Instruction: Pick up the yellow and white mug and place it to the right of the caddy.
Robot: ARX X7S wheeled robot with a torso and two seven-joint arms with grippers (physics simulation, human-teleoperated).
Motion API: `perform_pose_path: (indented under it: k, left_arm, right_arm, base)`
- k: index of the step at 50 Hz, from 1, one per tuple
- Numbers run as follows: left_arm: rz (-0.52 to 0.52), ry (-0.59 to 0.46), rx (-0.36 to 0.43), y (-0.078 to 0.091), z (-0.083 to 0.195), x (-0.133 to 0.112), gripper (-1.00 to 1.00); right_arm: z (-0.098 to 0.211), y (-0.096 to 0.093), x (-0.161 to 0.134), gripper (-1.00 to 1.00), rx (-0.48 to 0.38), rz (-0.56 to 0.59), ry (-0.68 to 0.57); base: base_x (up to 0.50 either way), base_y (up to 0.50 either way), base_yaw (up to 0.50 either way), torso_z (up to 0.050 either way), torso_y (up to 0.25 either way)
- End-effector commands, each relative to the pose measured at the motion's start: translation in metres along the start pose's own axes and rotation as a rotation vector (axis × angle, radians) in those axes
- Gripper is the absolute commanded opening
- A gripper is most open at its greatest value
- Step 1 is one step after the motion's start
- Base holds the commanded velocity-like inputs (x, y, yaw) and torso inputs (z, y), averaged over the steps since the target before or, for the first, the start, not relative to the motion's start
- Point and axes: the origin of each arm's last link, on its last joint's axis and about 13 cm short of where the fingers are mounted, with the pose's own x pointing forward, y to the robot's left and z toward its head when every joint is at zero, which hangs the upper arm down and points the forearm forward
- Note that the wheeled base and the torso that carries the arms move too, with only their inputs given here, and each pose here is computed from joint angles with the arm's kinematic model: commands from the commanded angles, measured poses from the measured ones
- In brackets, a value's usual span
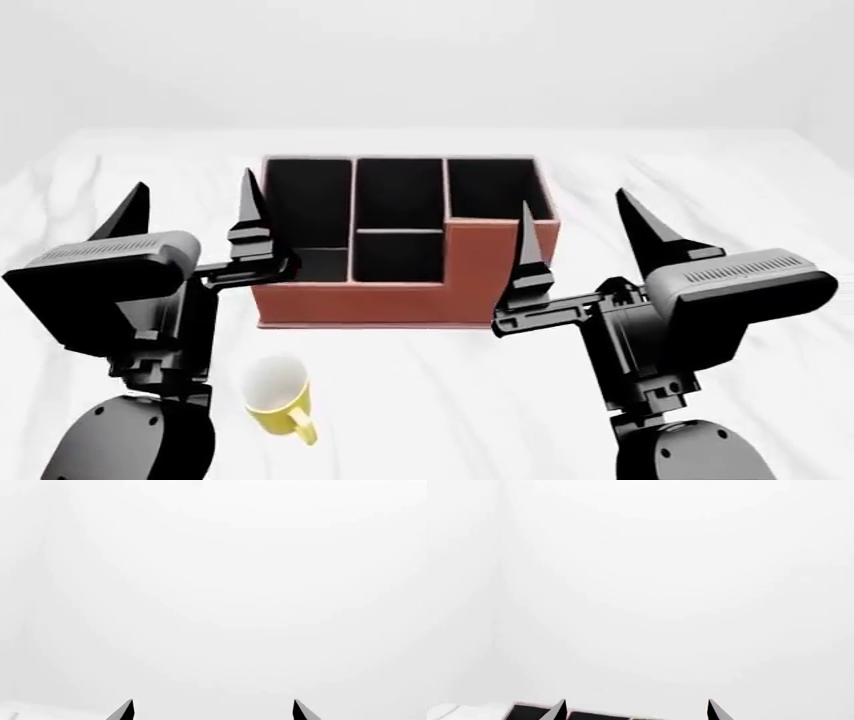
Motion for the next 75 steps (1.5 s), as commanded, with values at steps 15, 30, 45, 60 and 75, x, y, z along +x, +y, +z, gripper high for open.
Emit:
perform_pose_path:
  k: [15, 30, 45, 60, 75]
  left_arm:
    - [0.0, 0.017, 0.003, 0.0, 0.0, 0.0, 1.0]
    - [-0.013, -0.001, 0.043, 0.0, 0.0, -0.001, 1.0]
    - [0.017, 0.002, 0.032, 0.006, 0.003, 0.003, 1.0]
    - [0.039, -0.005, 0.009, 0.01, 0.012, 0.005, 1.0]
    - [0.044, 0.001, 0.01, 0.01, 0.012, 0.006, 1.0]
  right_arm:
    - [0.002, 0.002, -0.001, 1.0, 0.056, 0.011, -0.019]
    - [0.004, 0.006, -0.001, 1.0, 0.04, 0.057, -0.014]
    - [0.001, 0.028, 0.0, 1.0, -0.029, 0.255, 0.075]
    - [-0.026, 0.062, -0.016, 1.0, -0.065, 0.55, 0.287]
    - [-0.029, 0.072, -0.034, 1.0, 0.022, 0.66, 0.312]
  base:
    - [0.17, 0.06, 0.0, 0.0, 0.001]
    - [0.0, 0.0, 0.0, 0.0, -0.217]
    - [0.0, 0.0, 0.0, 0.002, -0.099]
    - [0.0, 0.0, 0.0, 0.0, 0.0]
    - [0.0, 0.0, 0.0, 0.0, 0.0]
